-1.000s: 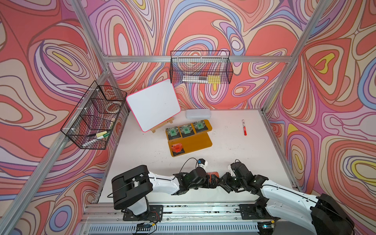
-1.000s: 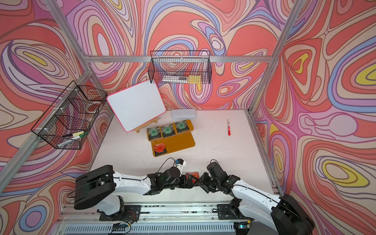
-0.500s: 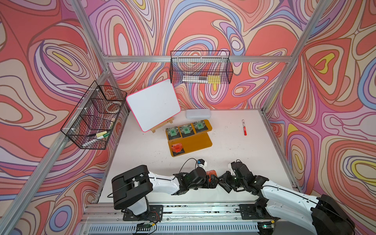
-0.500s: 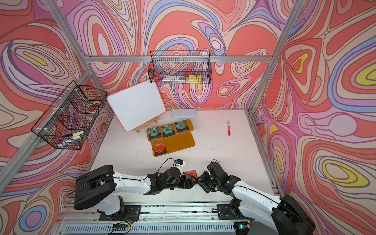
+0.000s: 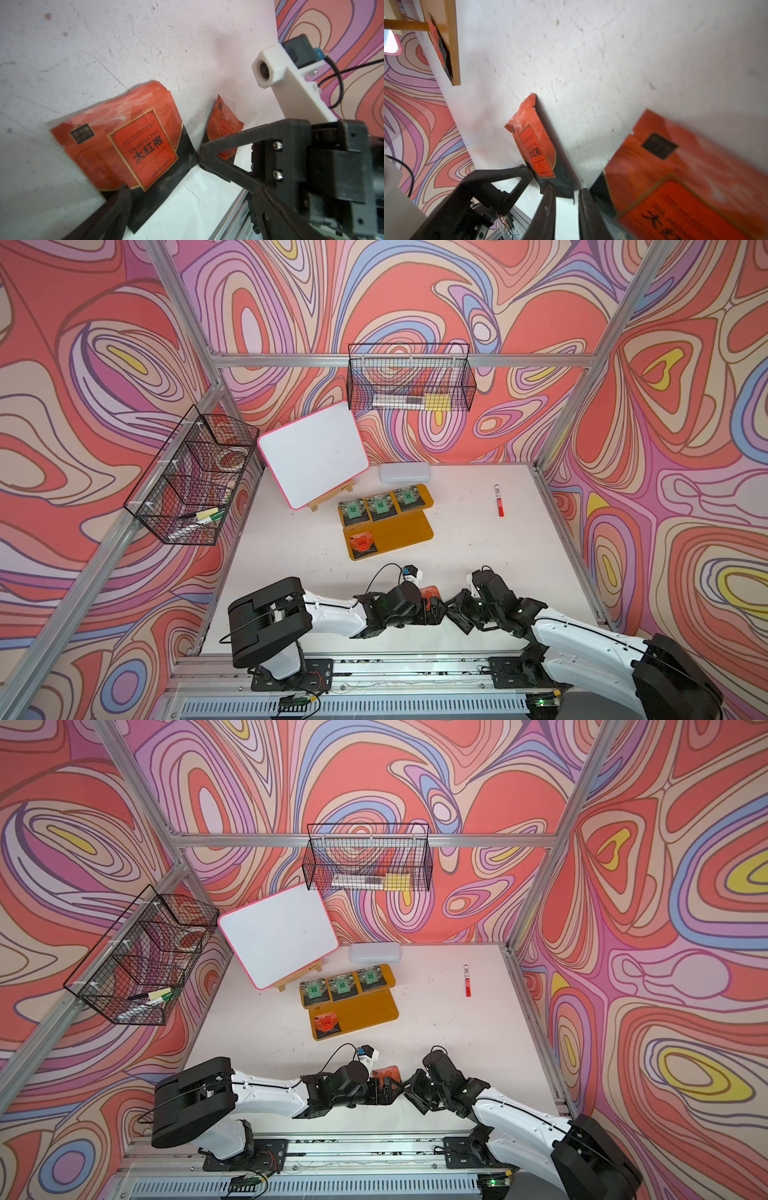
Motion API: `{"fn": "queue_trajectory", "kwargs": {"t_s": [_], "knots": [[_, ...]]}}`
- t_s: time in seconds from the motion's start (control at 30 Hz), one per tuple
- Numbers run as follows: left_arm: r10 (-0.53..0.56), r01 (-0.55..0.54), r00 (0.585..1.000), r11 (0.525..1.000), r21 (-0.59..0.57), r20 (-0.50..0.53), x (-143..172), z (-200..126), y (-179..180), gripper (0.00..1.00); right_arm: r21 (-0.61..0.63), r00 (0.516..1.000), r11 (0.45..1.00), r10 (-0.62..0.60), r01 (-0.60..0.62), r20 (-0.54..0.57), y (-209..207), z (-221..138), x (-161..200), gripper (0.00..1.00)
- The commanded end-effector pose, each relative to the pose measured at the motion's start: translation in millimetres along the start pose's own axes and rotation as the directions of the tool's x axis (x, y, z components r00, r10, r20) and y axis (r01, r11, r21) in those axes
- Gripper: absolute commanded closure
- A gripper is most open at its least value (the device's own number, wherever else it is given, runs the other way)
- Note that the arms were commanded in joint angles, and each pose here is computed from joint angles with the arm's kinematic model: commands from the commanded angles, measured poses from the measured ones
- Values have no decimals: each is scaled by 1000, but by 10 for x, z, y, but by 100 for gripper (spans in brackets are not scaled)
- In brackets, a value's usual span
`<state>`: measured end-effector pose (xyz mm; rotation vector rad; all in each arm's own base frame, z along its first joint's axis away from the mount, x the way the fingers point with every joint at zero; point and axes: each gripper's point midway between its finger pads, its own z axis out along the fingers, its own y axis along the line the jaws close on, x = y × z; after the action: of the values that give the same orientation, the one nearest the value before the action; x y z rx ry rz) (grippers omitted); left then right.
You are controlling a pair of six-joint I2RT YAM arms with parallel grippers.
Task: Place the tea bags on the shelf by color
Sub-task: Pick up the tea bag from the center of the board.
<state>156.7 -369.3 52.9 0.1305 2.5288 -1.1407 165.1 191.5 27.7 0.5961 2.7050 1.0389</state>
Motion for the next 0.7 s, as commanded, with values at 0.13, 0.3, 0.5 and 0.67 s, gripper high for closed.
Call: {"fn": "queue_trajectory", "kwargs": {"t_s": [0.13,0.3,0.5,0.67], "knots": [[0,0,1000,999,-43,-11,61,40,108,4,19,1000,1000,21,-21,-12,-53,36,13,77],[-2,1,1000,999,-42,-9,58,37,107,4,7,999,1000,22,-22,-36,-30,96,33,77],[-2,1,1000,999,-44,-12,66,42,117,4,-5,999,1000,29,-29,-17,-42,127,2,78],[-2,1,1000,999,-43,-13,64,46,113,4,-26,999,999,28,-27,33,-40,104,-64,81]]}}
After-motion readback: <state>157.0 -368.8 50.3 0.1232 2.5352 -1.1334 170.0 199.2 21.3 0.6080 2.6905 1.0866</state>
